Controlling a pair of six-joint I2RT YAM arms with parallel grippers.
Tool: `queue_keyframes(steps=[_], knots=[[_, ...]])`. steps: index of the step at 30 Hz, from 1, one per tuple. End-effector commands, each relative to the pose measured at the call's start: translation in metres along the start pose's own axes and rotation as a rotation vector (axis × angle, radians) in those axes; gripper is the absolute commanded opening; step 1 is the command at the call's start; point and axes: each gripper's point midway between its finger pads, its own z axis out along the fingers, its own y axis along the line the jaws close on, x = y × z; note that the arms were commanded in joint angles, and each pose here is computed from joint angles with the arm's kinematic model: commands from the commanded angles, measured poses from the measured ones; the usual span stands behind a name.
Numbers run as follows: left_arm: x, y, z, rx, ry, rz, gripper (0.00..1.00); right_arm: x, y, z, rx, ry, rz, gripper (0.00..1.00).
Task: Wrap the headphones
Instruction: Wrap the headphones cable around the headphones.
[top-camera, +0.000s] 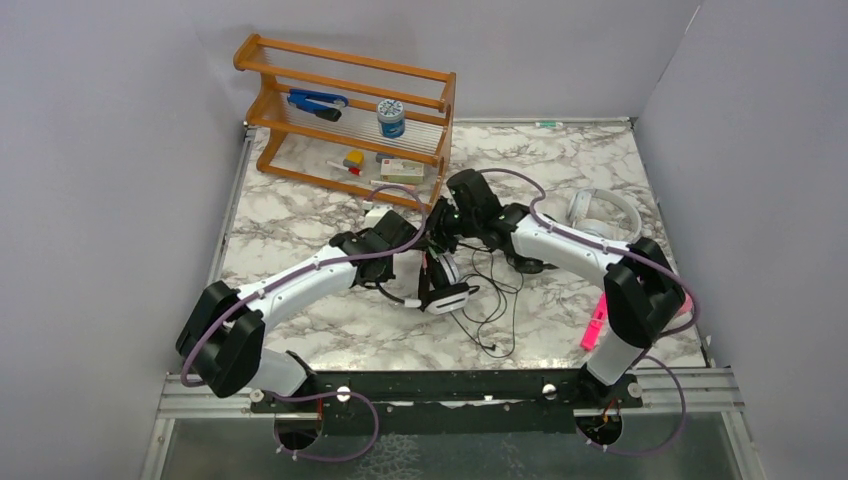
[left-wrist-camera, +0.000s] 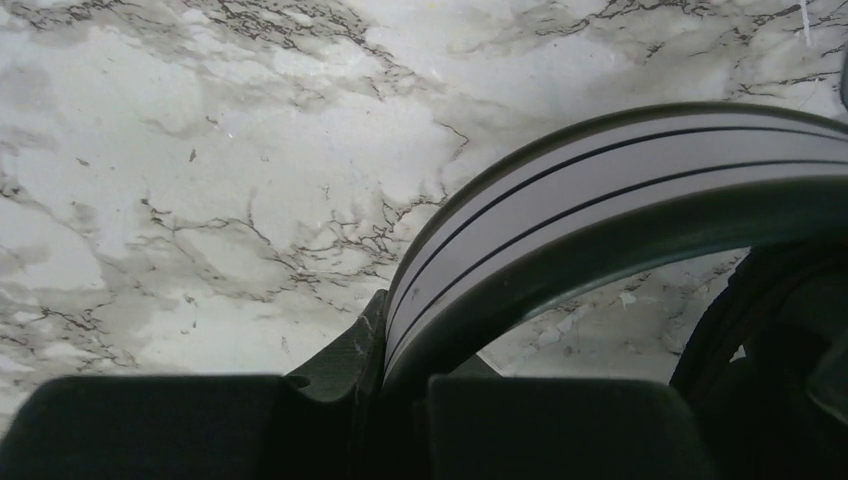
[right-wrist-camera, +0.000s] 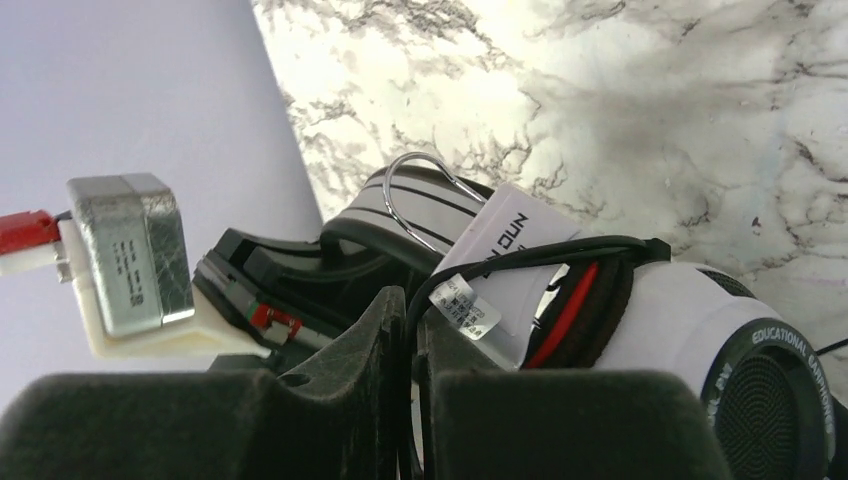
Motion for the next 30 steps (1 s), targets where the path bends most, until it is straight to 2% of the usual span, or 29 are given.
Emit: queue_keyframes(steps=[1,4,10,17,20,22,27,30], knots=[[-0.008,-0.031,-0.015,0.184,-0.031,-0.104,0.0,-0.01,-0.012,0.017,0.138,-0.119,-0.101,0.13],[-0.007,-0.034,-0.017,0.216,-0.044,-0.137,0.0,-0.002,-0.026,0.024,0.223,-0.112,-0.154,0.13],[-0.012,-0.034,-0.023,0.252,-0.095,-0.203,0.0,0.013,-0.034,0.025,0.284,-0.093,-0.28,0.17],[-0.02,-0.03,-0.034,0.301,-0.177,-0.36,0.0,0.011,-0.036,0.005,0.337,-0.095,-0.455,0.17],[-0.022,-0.025,-0.037,0.303,-0.195,-0.417,0.0,0.011,-0.038,-0.003,0.355,-0.089,-0.487,0.28],[-0.024,-0.024,-0.038,0.315,-0.207,-0.44,0.0,0.014,-0.036,-0.004,0.349,-0.072,-0.499,0.29],[-0.031,-0.02,-0.044,0.321,-0.25,-0.474,0.0,0.015,-0.026,-0.008,0.336,-0.058,-0.538,0.21],[-0.037,-0.013,-0.048,0.307,-0.291,-0.47,0.0,0.014,-0.02,-0.017,0.337,-0.061,-0.562,0.11]])
